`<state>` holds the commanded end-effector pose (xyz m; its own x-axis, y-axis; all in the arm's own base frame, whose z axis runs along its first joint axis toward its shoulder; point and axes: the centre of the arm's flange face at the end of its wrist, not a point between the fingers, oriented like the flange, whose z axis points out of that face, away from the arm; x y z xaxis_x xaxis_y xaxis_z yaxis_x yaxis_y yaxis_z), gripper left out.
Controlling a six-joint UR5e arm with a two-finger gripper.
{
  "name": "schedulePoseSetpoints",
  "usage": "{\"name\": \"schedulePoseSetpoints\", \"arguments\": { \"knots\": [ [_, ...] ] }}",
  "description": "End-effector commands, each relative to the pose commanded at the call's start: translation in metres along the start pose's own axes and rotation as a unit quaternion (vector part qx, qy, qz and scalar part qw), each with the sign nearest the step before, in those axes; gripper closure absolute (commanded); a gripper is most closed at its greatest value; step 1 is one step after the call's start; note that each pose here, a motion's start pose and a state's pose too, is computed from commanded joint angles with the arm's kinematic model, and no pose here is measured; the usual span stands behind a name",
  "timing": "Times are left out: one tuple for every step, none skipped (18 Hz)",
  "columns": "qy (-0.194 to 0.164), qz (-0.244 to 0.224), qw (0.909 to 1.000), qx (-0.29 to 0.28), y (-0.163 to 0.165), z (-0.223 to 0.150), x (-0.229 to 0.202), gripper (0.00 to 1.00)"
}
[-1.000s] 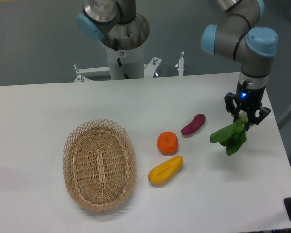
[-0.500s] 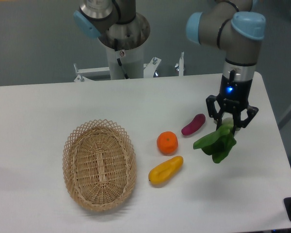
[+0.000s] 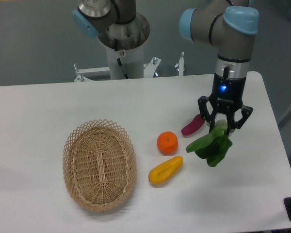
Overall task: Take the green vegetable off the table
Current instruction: 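Lift the grasped bok choy up off the table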
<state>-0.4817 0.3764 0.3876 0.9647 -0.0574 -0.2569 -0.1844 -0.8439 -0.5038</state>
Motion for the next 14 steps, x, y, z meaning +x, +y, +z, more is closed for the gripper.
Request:
{"name": "schedulePoseSetpoints", "arguments": {
  "knots": [
    [0.0,-0.001,1.0,0.0,0.0,0.0,0.0,0.52],
    [0.0,-0.001,1.0,0.0,0.0,-0.0004,0.0005,0.52],
    [-0.001,0.0,1.0,0.0,-0.0001,-0.0005,0.0004,0.52],
    [0.0,0.0,1.0,0.0,-0.0004,0.0006,0.0009,0.52],
    [0.001,0.0,1.0,0.0,-0.0011,0.0009,0.0014,0.52],
    [0.001,0.001,1.0,0.001,-0.003,0.001,0.0019,0.52],
    [0.001,0.002,1.0,0.001,-0.0037,0.0013,0.0025,0.52],
    [0.002,0.002,1.0,0.0,-0.0032,0.0018,0.0029,0.52],
    [0.002,0.001,1.0,0.0,-0.0028,0.0026,0.0028,0.52],
    [0.002,0.001,1.0,0.0,-0.0028,0.0027,0.0028,0.52],
    [0.002,0.002,1.0,0.0,-0.0032,0.0018,0.0029,0.52],
    [0.002,0.002,1.0,0.0,-0.0028,0.0023,0.0033,0.52],
    [0.002,0.002,1.0,0.0,-0.0028,0.0023,0.0033,0.52],
    [0.003,0.001,1.0,0.0,-0.0024,0.0028,0.0038,0.52]
  ]
}}
